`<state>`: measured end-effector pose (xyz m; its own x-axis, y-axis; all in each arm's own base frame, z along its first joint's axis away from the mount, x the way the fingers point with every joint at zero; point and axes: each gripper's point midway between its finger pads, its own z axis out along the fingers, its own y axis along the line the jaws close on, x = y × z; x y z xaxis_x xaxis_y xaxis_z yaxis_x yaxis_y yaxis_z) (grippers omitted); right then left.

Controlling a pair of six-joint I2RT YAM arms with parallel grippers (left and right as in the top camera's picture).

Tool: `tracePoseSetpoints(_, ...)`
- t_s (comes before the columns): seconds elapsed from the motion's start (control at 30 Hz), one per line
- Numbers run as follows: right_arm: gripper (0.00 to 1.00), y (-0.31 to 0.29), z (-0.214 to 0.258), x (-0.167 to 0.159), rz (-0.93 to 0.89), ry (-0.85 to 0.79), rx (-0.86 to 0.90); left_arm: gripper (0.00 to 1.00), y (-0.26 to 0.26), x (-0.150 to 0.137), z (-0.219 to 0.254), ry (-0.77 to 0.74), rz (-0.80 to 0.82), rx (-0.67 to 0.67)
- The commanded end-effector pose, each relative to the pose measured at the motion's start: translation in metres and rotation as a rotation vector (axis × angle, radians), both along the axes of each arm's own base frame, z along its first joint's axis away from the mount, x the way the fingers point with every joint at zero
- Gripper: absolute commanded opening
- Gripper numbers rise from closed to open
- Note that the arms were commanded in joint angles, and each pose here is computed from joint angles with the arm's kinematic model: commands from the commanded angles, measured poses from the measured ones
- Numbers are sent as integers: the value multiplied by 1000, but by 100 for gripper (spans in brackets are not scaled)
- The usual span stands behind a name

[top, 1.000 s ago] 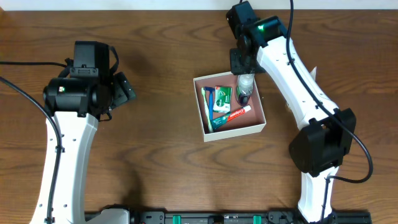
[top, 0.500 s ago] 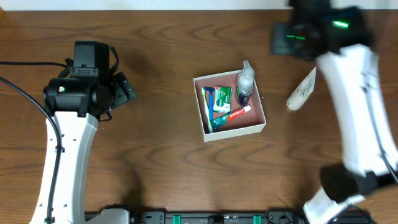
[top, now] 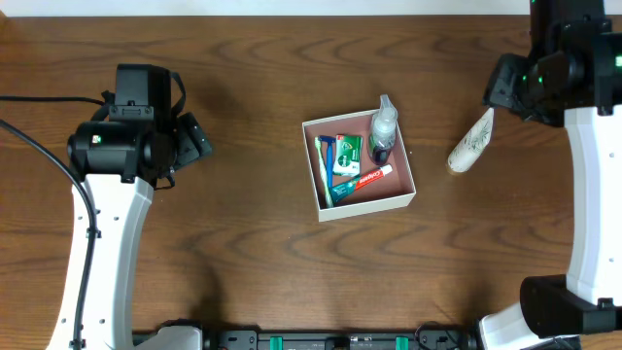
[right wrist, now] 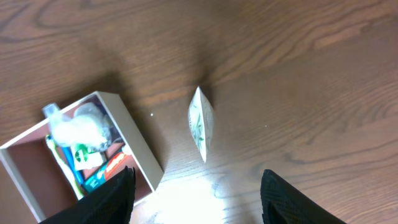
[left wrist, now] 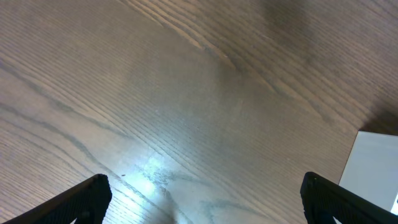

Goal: Pack container
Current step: 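Move the right gripper over the white Pantene tube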

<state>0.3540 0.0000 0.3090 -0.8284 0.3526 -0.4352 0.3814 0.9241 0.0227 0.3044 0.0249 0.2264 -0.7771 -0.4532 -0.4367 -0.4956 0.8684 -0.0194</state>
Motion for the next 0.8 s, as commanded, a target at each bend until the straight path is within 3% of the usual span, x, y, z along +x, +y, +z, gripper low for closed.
tracePoseSetpoints(0.0,63,-12,-24,4,-69,50,2,98,2,0,0,1,20,-2)
tracePoseSetpoints(0.4,59,-29,-92,5,-141,165,63,98,2,0,0,1,20,-1)
tracePoseSetpoints(0.77,54,-10,-135,15,-79,177,160,98,2,0,-1,2,20,-1)
